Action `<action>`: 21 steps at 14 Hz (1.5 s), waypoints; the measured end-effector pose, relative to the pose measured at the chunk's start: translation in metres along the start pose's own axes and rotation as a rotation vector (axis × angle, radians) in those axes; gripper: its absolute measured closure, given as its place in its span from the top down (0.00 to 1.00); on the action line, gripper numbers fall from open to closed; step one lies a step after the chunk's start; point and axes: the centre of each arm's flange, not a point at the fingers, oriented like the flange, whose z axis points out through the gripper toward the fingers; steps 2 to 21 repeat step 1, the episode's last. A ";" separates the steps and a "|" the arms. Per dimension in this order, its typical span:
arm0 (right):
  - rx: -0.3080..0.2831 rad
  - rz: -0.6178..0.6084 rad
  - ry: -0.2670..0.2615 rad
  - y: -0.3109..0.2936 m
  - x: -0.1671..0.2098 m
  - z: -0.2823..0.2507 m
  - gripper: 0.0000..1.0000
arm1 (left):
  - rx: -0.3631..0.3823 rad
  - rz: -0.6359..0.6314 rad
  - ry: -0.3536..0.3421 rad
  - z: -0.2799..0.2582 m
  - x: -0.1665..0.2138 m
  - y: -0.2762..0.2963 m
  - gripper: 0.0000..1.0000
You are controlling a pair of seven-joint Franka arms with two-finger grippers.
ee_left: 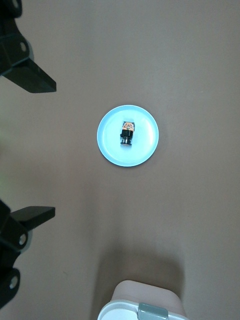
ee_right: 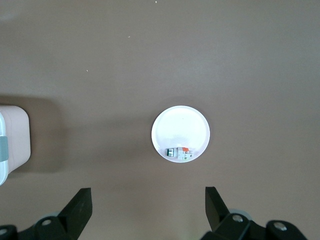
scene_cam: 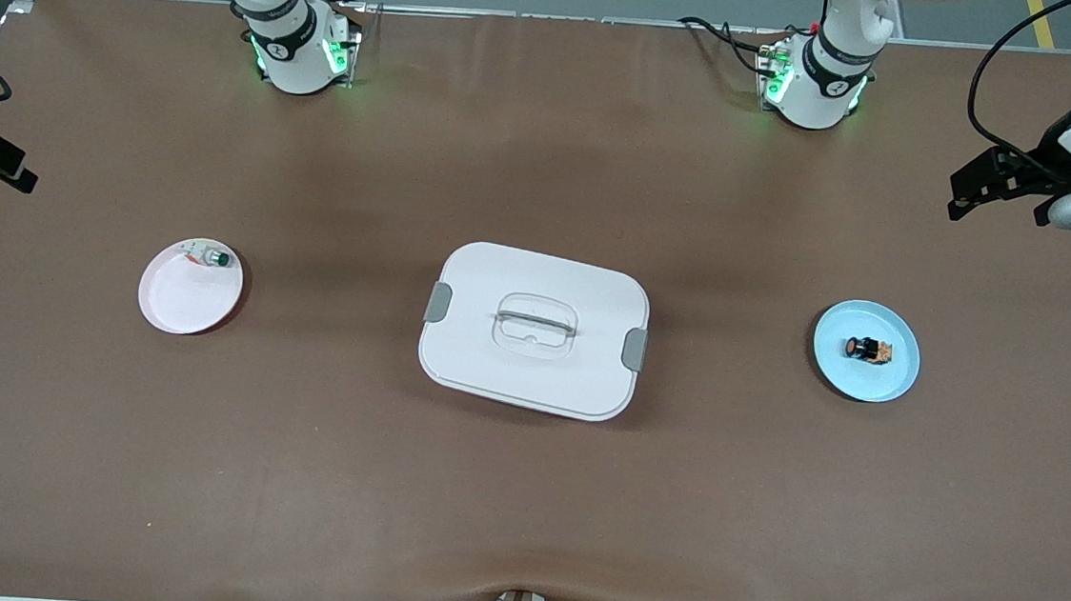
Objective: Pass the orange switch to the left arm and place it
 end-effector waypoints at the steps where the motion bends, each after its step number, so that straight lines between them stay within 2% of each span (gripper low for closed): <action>1: 0.000 0.000 0.000 0.000 0.000 0.000 1.00 | 0.000 0.000 -0.001 0.000 0.000 0.000 1.00; 21: 0.000 0.000 0.000 0.000 0.000 0.000 1.00 | 0.000 0.000 -0.001 0.000 0.000 0.000 1.00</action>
